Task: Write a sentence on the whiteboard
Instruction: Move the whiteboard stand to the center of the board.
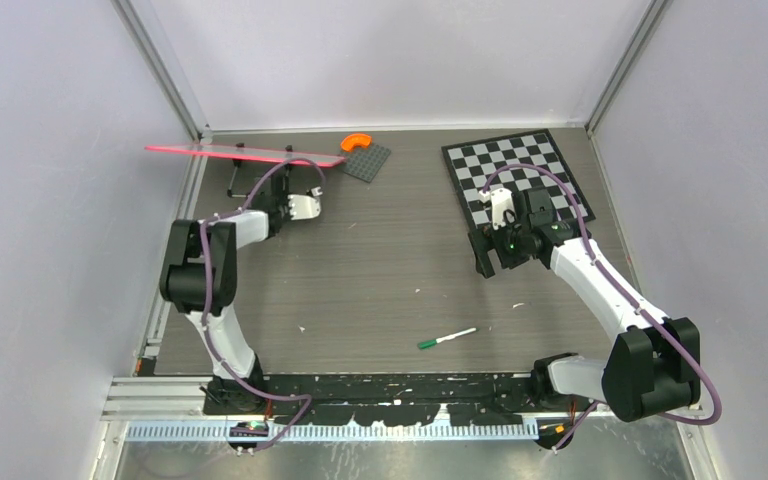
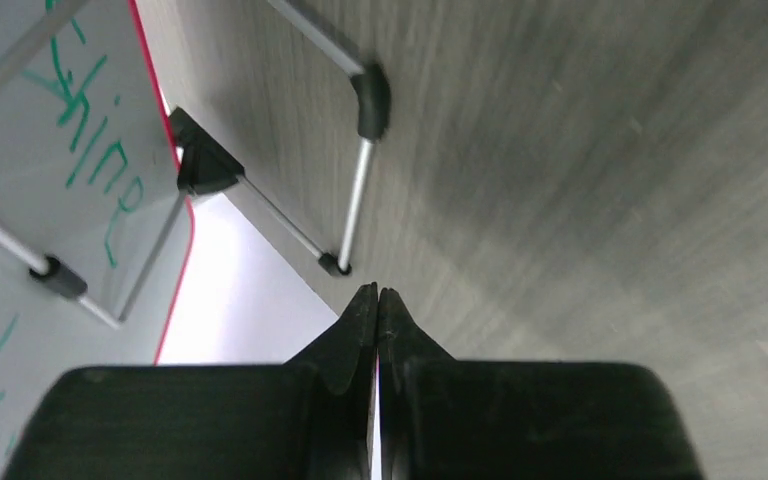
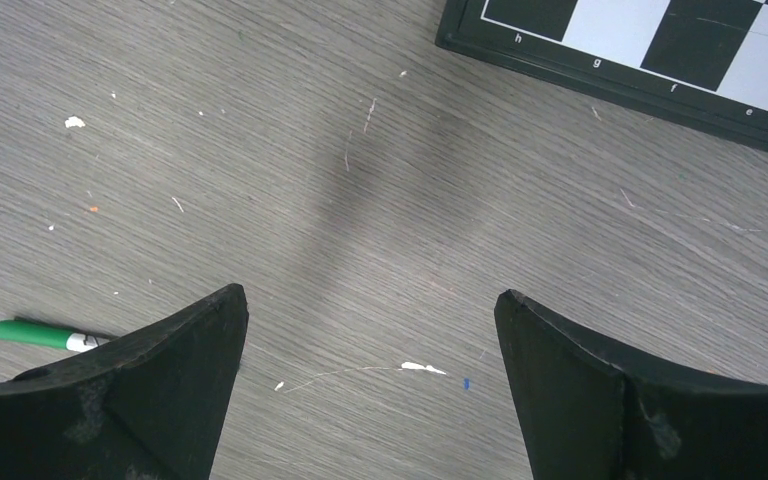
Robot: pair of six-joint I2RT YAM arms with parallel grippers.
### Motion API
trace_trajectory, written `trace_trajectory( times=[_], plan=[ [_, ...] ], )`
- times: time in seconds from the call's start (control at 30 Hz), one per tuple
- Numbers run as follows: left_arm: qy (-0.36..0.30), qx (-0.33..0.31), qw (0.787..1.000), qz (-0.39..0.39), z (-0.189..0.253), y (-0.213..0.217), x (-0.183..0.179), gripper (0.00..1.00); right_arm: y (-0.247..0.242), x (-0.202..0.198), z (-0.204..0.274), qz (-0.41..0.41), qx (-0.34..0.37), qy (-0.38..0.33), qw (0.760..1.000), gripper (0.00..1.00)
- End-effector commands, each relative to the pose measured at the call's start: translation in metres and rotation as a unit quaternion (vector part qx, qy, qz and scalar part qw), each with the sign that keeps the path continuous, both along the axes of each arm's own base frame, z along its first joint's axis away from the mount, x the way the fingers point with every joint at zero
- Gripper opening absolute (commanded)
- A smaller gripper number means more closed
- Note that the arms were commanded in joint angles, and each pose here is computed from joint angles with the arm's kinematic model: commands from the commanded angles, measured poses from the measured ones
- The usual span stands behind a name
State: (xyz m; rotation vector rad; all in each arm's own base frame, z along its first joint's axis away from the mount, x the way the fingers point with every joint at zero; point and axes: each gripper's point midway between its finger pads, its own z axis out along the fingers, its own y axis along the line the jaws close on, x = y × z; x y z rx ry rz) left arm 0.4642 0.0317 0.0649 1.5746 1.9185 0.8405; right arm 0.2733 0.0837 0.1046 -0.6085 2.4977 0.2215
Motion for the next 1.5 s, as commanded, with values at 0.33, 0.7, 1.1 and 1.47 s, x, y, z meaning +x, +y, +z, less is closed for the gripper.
trace_trajectory(
  times=[0.33, 0.7, 1.1, 1.47],
  plan=[
    [-0.108, 0.045, 0.993, -0.018, 0.009, 0.010, 0.097, 0.00, -0.003, 0.008, 0.005, 0.000, -0.009, -0.021, 1.000, 0.98],
    [-0.035, 0.002, 0.999, -0.037, -0.036, 0.005, 0.075, 0.00, -0.002, 0.006, 0.000, 0.005, -0.009, -0.011, 1.000, 0.98],
    [0.050, -0.007, 0.994, -0.099, -0.073, -0.011, 0.034, 0.00, -0.002, 0.004, 0.000, 0.007, -0.009, -0.008, 1.000, 0.97],
    [0.094, -0.024, 0.986, -0.137, -0.075, -0.025, -0.007, 0.00, -0.001, 0.002, 0.002, 0.009, -0.006, -0.011, 1.000, 0.97]
  ],
)
